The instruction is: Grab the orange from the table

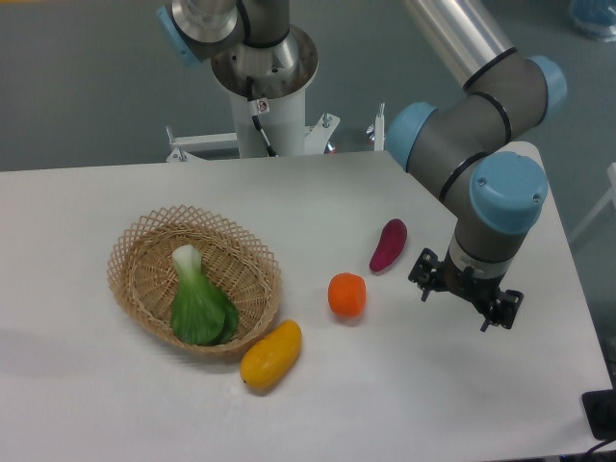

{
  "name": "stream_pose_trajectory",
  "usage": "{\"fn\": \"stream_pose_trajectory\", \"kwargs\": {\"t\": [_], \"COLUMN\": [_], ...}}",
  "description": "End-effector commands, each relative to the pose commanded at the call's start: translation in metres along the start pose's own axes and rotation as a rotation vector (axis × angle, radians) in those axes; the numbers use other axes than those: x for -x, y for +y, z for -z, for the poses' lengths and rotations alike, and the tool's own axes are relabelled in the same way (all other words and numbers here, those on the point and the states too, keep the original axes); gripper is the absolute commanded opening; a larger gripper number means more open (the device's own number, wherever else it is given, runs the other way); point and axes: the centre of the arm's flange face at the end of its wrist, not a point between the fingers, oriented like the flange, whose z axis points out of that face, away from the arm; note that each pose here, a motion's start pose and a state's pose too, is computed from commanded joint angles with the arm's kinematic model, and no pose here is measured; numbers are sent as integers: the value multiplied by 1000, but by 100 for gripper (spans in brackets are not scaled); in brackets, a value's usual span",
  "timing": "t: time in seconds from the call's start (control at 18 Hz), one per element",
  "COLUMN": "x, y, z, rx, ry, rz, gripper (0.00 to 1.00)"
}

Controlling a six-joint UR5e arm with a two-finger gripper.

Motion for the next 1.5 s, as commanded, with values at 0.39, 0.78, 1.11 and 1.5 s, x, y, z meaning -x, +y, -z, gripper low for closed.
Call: {"fn": "stream_pose_trajectory", "kwargs": {"t": [0.39,0.78,1.11,1.5], "x": [-8,-29,-55,-96], "y": [-1,-7,-29,-20], "z": [-5,0,9,-13], "rx": [-2,-42,-101,-107], "ry": [4,-58,-13,91], "rz": [6,113,244,318], "gripper": [100,100,100,100]}}
